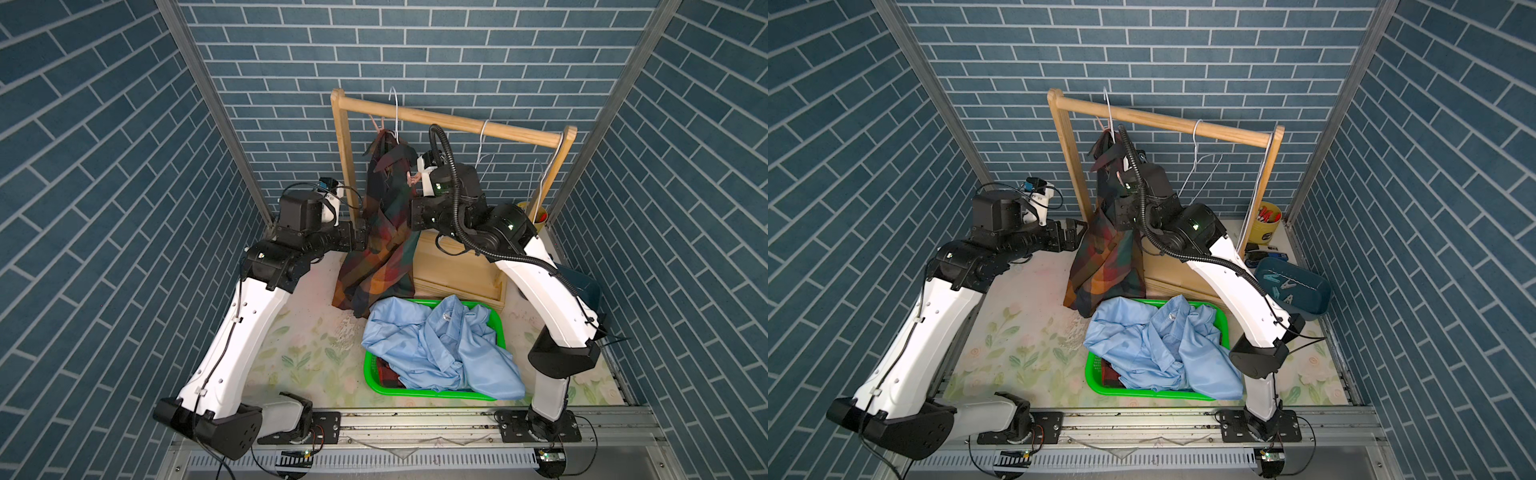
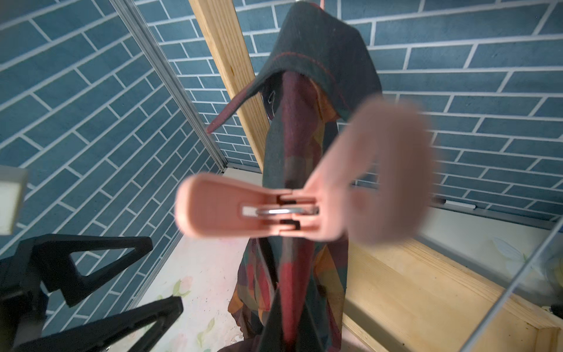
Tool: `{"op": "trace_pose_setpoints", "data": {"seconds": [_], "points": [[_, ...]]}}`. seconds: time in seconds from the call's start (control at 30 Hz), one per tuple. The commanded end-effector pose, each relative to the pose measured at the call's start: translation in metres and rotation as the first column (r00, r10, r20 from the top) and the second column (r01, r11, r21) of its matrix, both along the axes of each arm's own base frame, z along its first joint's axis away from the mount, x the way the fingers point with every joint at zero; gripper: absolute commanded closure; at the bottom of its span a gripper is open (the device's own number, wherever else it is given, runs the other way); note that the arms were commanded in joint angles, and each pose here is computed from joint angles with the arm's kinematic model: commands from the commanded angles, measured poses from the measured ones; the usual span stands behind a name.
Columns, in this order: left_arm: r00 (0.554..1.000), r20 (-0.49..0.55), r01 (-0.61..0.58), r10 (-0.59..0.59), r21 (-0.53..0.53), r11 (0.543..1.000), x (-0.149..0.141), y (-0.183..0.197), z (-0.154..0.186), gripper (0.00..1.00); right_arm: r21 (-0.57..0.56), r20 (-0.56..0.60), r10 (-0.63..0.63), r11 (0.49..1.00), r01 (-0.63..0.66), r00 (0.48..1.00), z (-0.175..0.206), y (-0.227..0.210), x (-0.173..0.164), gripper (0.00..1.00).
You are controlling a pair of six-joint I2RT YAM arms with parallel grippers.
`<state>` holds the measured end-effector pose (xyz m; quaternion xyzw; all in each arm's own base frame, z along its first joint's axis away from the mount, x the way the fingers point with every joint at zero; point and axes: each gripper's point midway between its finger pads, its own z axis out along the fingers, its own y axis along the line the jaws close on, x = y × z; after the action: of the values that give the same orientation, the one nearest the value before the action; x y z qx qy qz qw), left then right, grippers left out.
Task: Remove the clothespins securing long-sleeve shirts to the hanger
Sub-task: Pick up the hanger from the clothesline.
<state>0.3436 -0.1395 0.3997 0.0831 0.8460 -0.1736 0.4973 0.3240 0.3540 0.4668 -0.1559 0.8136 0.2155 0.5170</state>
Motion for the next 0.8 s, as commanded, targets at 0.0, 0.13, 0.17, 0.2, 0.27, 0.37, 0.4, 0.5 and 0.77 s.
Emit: {"op": "trace_pose_setpoints", "data": {"seconds": [0.0, 0.13, 0.17, 0.2, 0.27, 0.37, 0.4, 0.5, 0.77], "points": [[0.999, -0.042, -0.029, 0.031, 0.047, 0.998, -0.007, 0.011, -0.014, 0.0, 0.059, 0.132, 0.008, 0.998, -0.016, 0.991, 0.052, -0.017, -0.011, 1.0], [0.998, -0.042, -0.05, 0.053, 0.074, 0.996, -0.015, 0.019, -0.015, 0.0, 0.095, 0.157, 0.03, 0.994, -0.045, 0.987, 0.073, -0.029, -0.025, 1.0], [0.997, -0.042, -0.054, 0.057, 0.077, 0.996, -0.017, 0.021, -0.014, 0.0, 0.107, 0.166, 0.041, 0.993, -0.059, 0.985, 0.079, -0.032, -0.03, 1.0], [0.997, -0.042, -0.056, 0.06, 0.079, 0.995, -0.018, 0.022, -0.014, 0.0, 0.116, 0.174, 0.053, 0.991, -0.074, 0.983, 0.084, -0.035, -0.035, 1.0], [0.997, -0.035, -0.059, 0.062, 0.076, 0.995, -0.021, 0.024, -0.011, 0.0, 0.141, 0.193, 0.063, 0.986, -0.091, 0.979, 0.098, -0.045, -0.046, 1.0], [0.997, -0.036, -0.064, 0.067, 0.078, 0.995, -0.023, 0.026, -0.009, 0.0, 0.179, 0.224, 0.073, 0.977, -0.115, 0.972, 0.117, -0.064, -0.062, 1.0], [0.997, -0.037, -0.066, 0.069, 0.079, 0.995, -0.024, 0.026, -0.008, 0.0, 0.19, 0.234, 0.075, 0.974, -0.121, 0.969, 0.122, -0.069, -0.067, 1.0], [0.996, -0.034, -0.073, 0.076, 0.078, 0.994, -0.026, 0.028, -0.006, 0.0, 0.221, 0.268, 0.078, 0.965, -0.14, 0.96, 0.138, -0.086, -0.082, 1.0], [0.994, -0.062, -0.084, 0.088, 0.065, 0.994, -0.034, 0.03, -0.011, 0.0, 0.308, 0.344, 0.13, 0.92, -0.242, 0.93, 0.176, -0.117, -0.122, 1.0]]}}
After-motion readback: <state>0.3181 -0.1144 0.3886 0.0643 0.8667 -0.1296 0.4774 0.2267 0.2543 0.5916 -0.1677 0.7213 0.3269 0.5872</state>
